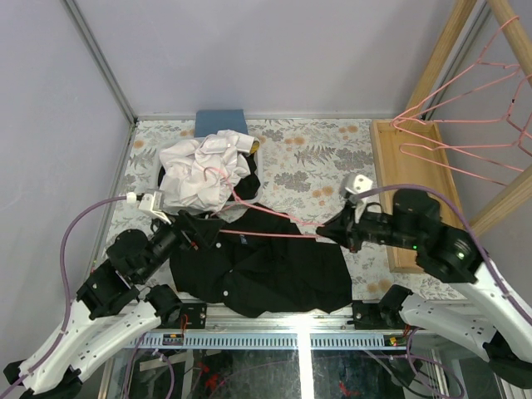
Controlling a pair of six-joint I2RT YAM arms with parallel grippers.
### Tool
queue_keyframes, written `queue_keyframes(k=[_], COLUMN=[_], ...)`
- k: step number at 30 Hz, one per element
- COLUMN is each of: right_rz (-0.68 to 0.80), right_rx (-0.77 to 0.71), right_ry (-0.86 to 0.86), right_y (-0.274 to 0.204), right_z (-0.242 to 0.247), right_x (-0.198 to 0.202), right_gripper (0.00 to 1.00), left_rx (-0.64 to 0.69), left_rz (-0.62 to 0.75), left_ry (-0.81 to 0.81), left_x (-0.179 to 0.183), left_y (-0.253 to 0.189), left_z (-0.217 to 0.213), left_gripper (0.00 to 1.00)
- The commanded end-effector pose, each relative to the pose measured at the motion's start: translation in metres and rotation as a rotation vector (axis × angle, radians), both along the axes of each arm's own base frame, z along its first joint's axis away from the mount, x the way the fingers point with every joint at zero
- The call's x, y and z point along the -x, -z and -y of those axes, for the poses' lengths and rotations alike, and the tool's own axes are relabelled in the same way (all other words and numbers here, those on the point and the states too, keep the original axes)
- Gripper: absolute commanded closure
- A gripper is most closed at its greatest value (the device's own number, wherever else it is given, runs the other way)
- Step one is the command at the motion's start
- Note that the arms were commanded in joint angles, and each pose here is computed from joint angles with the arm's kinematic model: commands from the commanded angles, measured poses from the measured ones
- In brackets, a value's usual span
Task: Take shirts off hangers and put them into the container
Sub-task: Remove the shirt from the hanger, then place the hanger at the clothesline.
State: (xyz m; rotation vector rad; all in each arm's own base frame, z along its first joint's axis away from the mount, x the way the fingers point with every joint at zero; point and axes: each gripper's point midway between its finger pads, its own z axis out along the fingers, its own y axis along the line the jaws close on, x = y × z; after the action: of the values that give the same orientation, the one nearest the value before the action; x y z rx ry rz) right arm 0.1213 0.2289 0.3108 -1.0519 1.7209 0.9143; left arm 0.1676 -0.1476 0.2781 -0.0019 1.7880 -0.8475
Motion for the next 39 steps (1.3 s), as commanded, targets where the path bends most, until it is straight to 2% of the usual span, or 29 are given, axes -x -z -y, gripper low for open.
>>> queue_keyframes(k=[1, 8, 13, 17, 22, 24, 27, 30, 36, 39], right_rz=[0.121, 0.206, 0.208, 0.233, 0.352, 0.381, 0.391, 0.404, 0.517, 0.558], right_rx=[-0.096, -0.109, -0.1, -0.148, -0.368, -0.414, -0.421, -0.406, -0.237, -0.281], right_ry=[0.168, 0.341, 0.332, 0.476, 0.697, 0.846, 1.041, 1.146, 1.505, 1.665], right_y=[-0.054, -0.075, -0.081, -0.096, -0.142, -0.154, -0.163, -0.162, -0.153, -0.152], right_z=[0.033, 0.078, 0.085, 0.103, 0.121, 0.137, 0.149, 0.134, 0.125, 0.125], right_x=[-0.006, -0.008, 0.0, -0.014, -0.045, -0.063, -0.093, -0.127, -0.195, -0.21], right_gripper=[1.0, 1.0, 1.0, 1.0, 1.0, 1.0, 1.0, 1.0, 1.0, 1.0], left_rx=[0.033, 0.083, 0.087, 0.054, 0.001, -0.024, -0.051, -0.067, -0.08, -0.076], left_rz=[0.015, 0.056, 0.054, 0.026, -0.017, -0.036, -0.056, -0.063, -0.069, -0.065], left_ry=[-0.086, -0.125, -0.143, -0.157, -0.171, -0.183, -0.194, -0.198, -0.209, -0.213], left_x=[-0.004, 0.001, 0.001, -0.003, -0.011, -0.015, -0.019, -0.021, -0.022, -0.02], left_y=[-0.004, -0.011, -0.009, 0.0, 0.015, 0.022, 0.031, 0.034, 0.034, 0.031], left_z=[-0.016, -0.029, -0.033, -0.033, -0.029, -0.028, -0.027, -0.026, -0.028, -0.031], left_gripper=[0.11, 0.02, 0.01, 0.0, 0.0, 0.0, 0.0, 0.0, 0.0, 0.0])
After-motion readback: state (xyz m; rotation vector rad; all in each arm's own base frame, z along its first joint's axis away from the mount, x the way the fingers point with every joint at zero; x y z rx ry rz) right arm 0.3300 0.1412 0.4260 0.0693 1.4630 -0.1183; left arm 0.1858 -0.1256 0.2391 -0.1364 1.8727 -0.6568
